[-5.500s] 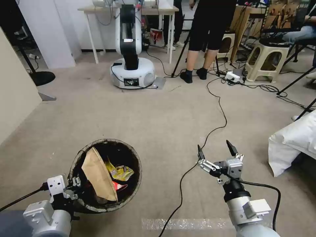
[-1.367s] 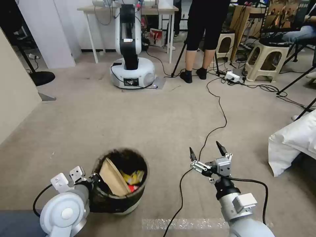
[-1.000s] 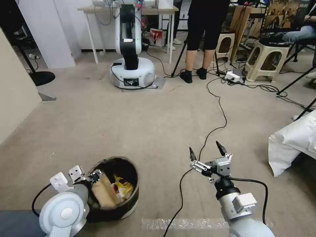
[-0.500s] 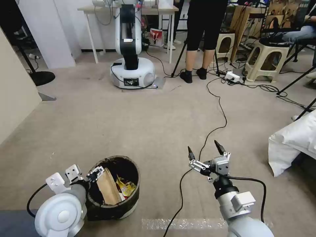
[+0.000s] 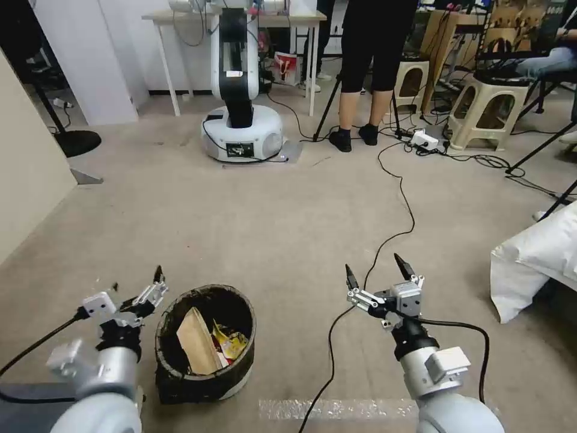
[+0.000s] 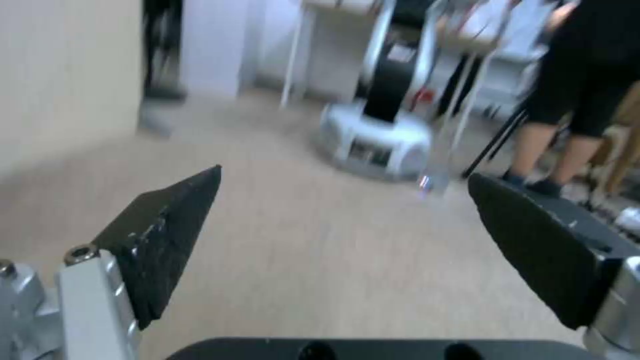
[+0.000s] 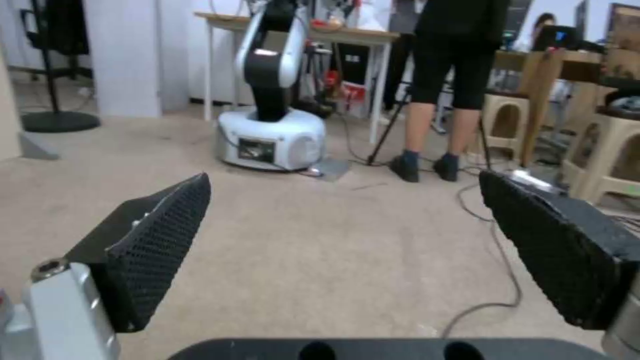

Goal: Pick up the trash bin, then pick up the garbage from the floor and place it into the trash bin.

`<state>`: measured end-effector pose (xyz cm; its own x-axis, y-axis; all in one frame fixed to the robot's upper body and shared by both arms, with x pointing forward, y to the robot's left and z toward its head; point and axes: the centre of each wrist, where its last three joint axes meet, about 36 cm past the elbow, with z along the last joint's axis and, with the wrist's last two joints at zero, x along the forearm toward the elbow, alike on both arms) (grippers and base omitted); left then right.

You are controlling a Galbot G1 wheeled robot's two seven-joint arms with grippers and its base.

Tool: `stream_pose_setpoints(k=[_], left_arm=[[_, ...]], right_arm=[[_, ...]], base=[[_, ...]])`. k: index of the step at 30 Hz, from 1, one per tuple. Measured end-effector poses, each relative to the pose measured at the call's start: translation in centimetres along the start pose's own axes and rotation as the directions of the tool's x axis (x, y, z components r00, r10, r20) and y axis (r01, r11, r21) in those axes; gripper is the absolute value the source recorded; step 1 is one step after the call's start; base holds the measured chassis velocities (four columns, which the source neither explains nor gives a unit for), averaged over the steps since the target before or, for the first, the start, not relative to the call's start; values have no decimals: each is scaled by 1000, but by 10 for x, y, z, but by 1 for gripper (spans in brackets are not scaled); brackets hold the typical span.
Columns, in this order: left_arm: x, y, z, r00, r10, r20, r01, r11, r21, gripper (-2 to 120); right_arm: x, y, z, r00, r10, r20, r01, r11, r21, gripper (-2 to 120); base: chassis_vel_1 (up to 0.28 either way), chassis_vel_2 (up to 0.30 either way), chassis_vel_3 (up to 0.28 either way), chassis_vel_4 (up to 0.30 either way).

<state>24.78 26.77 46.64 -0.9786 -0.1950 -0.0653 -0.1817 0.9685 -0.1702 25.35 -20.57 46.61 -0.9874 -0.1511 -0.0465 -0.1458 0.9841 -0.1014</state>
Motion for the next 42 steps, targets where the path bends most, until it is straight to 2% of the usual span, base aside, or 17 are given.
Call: stream_pose_setpoints(k=[1,2,3,4,5,9,16,24,42], left_arm=[[4,4,6,998,31,50,-29,999,-31,100],[4,4,6,998,31,50,-29,999,-31,100],[10,7,11,995,48,82,-43,997,-59,100],[17,9,15,992,54,112,-44,995,-89,100],[17,9,15,992,54,112,-44,995,-89,100],[42,8,24,986,45,161,-18,986,-165,100],[64,4,29,986,20,167,9,985,-174,100],[89,5,34,990,6,141,19,985,-173,100],[89,5,34,990,2,138,21,986,-168,100]], right_arm=[[4,-1,0,1000,18,-9,-18,1000,4,100],[4,-1,0,1000,18,-9,-18,1000,4,100],[6,-1,0,1000,27,-12,-27,1000,3,100],[7,0,0,999,31,-13,-31,1000,2,100],[7,0,0,999,31,-13,-31,1000,2,100],[9,4,1,999,38,-19,-38,999,2,100],[13,9,3,999,47,-13,-47,999,1,100],[19,20,5,999,51,-3,-51,999,2,100],[19,20,5,999,51,-3,-51,999,4,100]], base=[[0,0,0,0],[0,0,0,0],[0,0,0,0],[0,0,0,0],[0,0,0,0],[0,0,0,0],[0,0,0,0],[0,0,0,0],[0,0,0,0]])
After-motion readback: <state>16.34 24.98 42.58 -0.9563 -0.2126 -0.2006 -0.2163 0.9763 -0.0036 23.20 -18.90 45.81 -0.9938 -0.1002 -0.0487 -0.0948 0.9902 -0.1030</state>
